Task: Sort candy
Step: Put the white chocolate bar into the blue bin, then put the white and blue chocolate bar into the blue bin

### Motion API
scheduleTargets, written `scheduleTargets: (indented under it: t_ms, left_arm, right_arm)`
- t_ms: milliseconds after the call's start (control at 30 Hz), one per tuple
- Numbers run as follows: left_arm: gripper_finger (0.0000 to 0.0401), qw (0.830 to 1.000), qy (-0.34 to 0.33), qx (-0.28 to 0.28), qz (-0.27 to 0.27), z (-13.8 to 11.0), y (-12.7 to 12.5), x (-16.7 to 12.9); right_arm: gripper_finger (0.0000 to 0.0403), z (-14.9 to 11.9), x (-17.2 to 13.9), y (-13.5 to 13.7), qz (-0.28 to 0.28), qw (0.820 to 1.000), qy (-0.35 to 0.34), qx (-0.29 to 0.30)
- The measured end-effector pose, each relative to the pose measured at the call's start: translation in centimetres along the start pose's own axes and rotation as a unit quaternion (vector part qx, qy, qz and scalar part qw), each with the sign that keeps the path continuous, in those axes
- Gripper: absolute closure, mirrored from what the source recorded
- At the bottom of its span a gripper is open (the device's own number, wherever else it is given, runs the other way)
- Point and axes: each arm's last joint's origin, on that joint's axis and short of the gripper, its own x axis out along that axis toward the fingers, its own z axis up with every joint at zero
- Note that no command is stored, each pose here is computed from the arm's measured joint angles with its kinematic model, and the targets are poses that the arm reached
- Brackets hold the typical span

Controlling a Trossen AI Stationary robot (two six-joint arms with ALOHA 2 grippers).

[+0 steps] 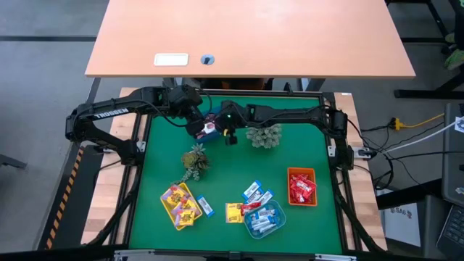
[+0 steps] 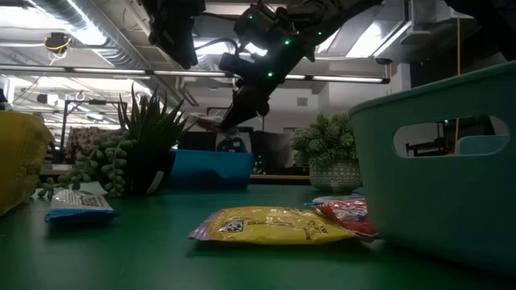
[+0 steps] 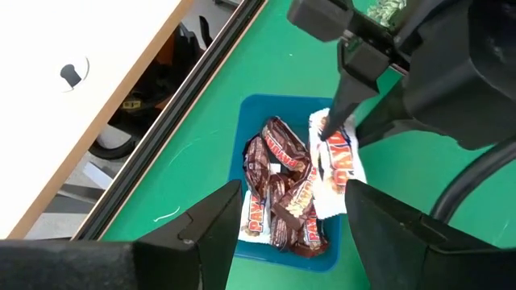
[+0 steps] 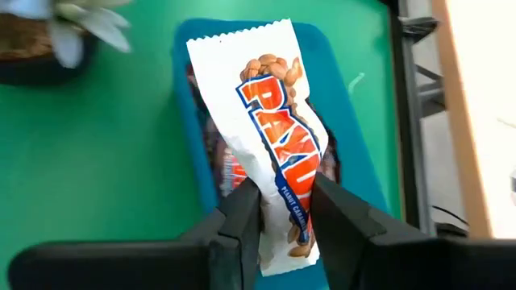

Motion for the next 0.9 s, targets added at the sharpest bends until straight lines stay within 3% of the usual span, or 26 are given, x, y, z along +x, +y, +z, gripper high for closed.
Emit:
scheduleTargets:
  t_ms: [267,467,900]
  left_arm:
    - [0.0195,1.0,0.0,0.0,0.0,0.0,0.0,0.0]
    - [0.0195,1.0,0.0,0.0,0.0,0.0,0.0,0.0]
    - [0.0195,1.0,0.0,-0.001,0.0,0.0,0.0,0.0]
  right_arm:
    - [0.0301,0.16,-0.02,-0.42,-0.051,0.999,0.009,0.001]
    - [0.0293,0.17,-0.02,-0.44,-0.054,0.999,0.009,0.001]
    - [0.0138,0.16,-0.02,-0.44,-0.054,0.999,0.01,0.002]
